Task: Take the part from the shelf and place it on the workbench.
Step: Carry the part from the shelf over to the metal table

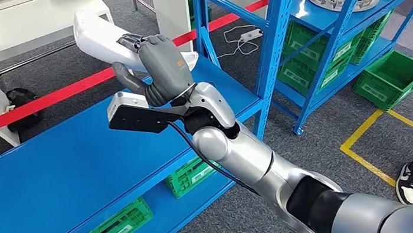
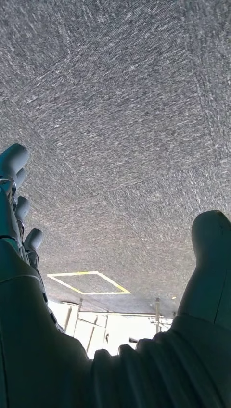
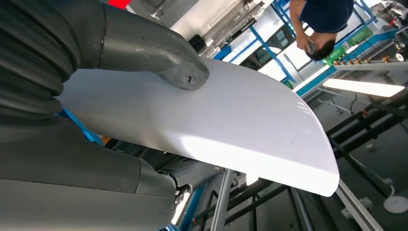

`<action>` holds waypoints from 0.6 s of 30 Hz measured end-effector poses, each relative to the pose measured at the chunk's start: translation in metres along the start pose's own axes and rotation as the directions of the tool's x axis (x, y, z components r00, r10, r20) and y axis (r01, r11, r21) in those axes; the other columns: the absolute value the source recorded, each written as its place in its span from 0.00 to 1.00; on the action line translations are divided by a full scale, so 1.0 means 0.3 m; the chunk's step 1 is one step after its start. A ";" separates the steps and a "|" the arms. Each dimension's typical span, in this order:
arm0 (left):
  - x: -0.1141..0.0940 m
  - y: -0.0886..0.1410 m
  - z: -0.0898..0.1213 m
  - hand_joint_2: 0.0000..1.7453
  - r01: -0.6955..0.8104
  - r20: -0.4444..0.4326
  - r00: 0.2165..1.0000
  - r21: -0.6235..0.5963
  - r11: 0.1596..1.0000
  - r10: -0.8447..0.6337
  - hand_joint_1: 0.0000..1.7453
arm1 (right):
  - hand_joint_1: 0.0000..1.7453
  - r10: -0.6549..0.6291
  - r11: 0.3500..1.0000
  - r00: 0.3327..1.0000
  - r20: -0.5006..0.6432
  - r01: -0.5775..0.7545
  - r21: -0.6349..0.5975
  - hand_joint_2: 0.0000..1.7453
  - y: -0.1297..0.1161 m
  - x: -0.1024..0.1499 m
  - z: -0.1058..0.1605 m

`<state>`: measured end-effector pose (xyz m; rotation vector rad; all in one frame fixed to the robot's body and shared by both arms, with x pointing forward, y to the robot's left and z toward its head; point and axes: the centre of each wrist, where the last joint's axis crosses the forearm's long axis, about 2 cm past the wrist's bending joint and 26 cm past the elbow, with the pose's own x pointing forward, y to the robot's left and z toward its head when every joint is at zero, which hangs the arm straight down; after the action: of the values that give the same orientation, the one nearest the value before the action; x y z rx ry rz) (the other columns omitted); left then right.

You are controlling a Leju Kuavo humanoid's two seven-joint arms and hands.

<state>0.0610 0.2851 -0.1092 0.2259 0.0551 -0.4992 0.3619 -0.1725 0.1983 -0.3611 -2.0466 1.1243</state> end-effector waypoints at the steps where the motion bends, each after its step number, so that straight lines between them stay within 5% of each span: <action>1: 0.002 0.000 0.000 1.00 0.002 0.001 1.000 -0.002 1.000 -0.002 0.00 | 1.00 0.002 1.000 1.000 -0.001 -0.002 0.002 1.00 0.002 0.001 0.001; 18: 0.033 0.034 0.004 1.00 0.035 0.013 0.999 0.008 0.999 -0.035 0.00 | 1.00 0.028 1.000 0.999 -0.022 -0.028 0.011 1.00 0.017 0.015 0.029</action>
<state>0.0746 0.2888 -0.1071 0.2299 0.0443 -0.5360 0.3519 -0.1722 0.1936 -0.3961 -2.0212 1.1429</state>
